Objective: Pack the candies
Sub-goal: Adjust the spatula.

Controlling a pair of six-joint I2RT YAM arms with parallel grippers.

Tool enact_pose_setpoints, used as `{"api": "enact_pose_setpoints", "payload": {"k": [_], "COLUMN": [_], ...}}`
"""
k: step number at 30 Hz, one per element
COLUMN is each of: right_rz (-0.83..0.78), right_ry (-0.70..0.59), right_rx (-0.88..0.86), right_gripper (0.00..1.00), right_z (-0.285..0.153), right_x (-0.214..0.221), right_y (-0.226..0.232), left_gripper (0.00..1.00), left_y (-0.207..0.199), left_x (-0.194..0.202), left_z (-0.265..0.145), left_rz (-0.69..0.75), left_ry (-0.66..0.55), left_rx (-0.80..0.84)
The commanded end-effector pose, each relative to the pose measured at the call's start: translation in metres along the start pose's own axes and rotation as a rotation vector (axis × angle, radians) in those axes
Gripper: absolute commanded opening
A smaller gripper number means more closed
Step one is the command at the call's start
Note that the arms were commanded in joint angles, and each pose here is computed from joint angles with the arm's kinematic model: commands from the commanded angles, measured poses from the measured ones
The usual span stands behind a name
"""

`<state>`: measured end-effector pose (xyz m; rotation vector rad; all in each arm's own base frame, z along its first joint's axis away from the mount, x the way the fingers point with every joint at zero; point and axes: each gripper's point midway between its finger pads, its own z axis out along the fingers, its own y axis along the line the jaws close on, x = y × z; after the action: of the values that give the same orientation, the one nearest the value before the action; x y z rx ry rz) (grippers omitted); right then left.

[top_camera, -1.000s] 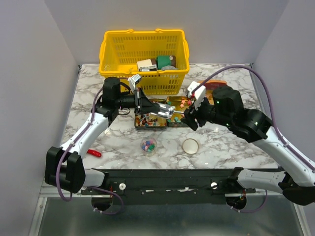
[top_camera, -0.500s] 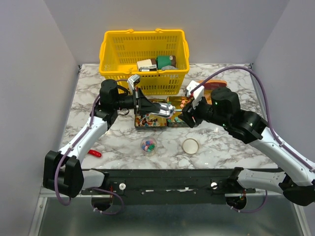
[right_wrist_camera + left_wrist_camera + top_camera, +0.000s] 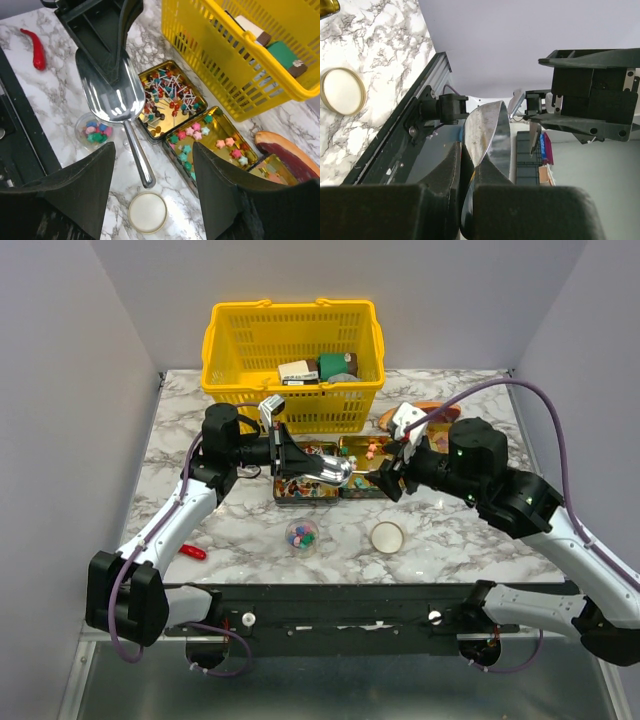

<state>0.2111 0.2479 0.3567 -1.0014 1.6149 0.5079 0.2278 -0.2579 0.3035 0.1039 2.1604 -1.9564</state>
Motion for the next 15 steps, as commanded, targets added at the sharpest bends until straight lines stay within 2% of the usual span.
{"api": "enact_pose_setpoints", "payload": {"k": [1, 5, 11, 14, 15], "right_rz": [-0.001, 0.008, 0.015, 0.028, 0.028], "right_ry": [0.091, 0.108, 0.147, 0.159, 0.158], "right_rx": [-0.15, -0.244, -0.221, -0.2, -0.206], "right_gripper": [0.7, 0.7, 0.62, 0.41, 0.3], "right_z": [0.01, 0.013, 0.019, 0.021, 0.021], "right_x": [0.019, 0.025, 0.034, 0.035, 0.035], "right_y": [0.025, 0.042, 0.038, 0.035, 0.036], "left_gripper": [0.0, 0.0, 0.0, 0.0, 0.0], "left_y": [-0.017, -0.02, -0.024, -0.024, -0.023], "left_x": [0.012, 0.017, 0.023, 0.025, 0.025], "left_z": [-0.006, -0.007, -0.009, -0.01, -0.009], "left_rz": [0.059, 0.068, 0.086, 0.087, 0.082], "left_ry": [0.046, 0.06, 0.069, 0.069, 0.07], "left_rx": [0.04, 0.05, 0.064, 0.064, 0.062]}}
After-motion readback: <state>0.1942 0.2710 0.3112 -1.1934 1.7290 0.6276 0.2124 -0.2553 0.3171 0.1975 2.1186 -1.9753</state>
